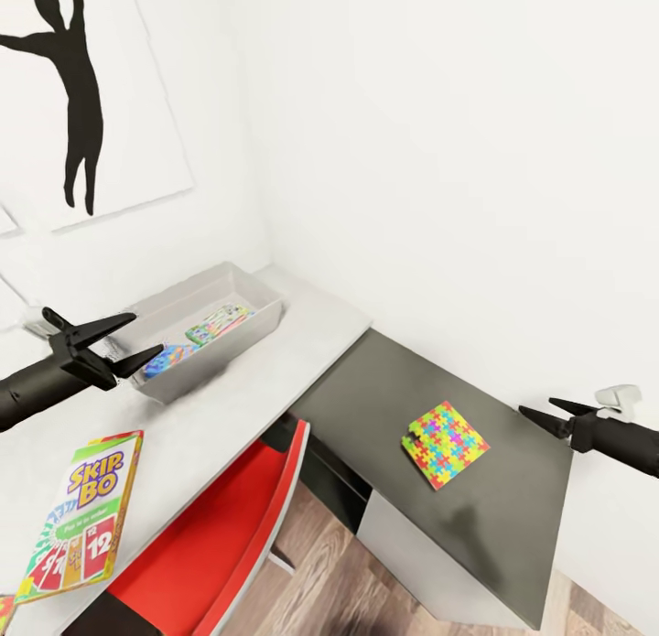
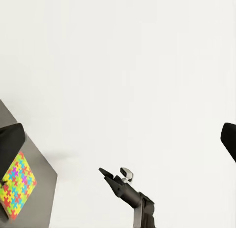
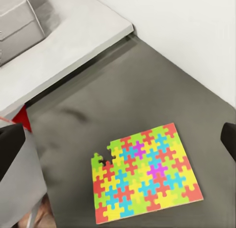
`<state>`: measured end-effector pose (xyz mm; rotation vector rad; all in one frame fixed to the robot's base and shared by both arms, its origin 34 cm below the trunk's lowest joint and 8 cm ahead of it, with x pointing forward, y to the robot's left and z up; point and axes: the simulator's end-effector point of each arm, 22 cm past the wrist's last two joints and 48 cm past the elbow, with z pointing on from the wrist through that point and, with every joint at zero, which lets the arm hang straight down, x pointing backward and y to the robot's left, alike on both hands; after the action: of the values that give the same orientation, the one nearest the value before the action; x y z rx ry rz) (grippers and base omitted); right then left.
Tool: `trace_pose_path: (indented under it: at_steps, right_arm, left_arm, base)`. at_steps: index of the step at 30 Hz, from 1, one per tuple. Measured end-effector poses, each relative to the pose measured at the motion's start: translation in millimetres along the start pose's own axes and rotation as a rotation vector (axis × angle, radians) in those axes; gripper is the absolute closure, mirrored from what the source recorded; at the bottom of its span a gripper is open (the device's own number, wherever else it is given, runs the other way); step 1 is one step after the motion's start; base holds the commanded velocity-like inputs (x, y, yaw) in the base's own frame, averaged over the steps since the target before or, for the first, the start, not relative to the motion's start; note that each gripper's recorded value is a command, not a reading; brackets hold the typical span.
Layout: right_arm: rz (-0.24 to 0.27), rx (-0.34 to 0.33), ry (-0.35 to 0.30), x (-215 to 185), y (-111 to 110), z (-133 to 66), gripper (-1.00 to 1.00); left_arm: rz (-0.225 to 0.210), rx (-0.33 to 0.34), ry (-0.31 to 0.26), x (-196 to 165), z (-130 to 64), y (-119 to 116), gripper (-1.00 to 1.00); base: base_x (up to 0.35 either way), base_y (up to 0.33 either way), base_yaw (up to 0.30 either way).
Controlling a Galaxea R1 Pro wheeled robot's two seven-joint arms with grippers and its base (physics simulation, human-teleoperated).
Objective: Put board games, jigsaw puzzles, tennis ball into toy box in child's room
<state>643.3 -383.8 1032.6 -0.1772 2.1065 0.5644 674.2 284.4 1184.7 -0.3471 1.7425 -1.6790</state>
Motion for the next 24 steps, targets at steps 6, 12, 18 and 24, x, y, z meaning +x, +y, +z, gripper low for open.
trace_pose_path:
  at_steps: [6,12,18,24]
  right_arm:
    - [-0.013,-0.008,0.006,-1.1,6.9,4.5,-1.00]
    - [-0.022,-0.010,-0.003,-5.6,9.4,2.4,-1.00]
    - [-0.028,-0.010,-0.011,-9.3,11.4,0.1,-1.00]
    - [-0.033,-0.008,-0.021,-14.0,12.6,-2.2,-1.00]
  left_arm:
    - [-0.038,-0.027,-0.019,9.8,-17.6,13.3,-1.00]
    - [-0.081,-0.033,-0.017,25.8,-25.2,22.7,-1.00]
    - [-0.169,-0.011,-0.036,54.0,-27.0,37.0,-1.00]
    - [-0.241,-0.023,-0.050,89.9,-43.8,57.1,-1.00]
  base:
    - [0.000,0.000,0.077]
    - [0.000,0.000,0.085]
    - [0.000,0.000,0.094]
    - [0.000,0.000,0.096]
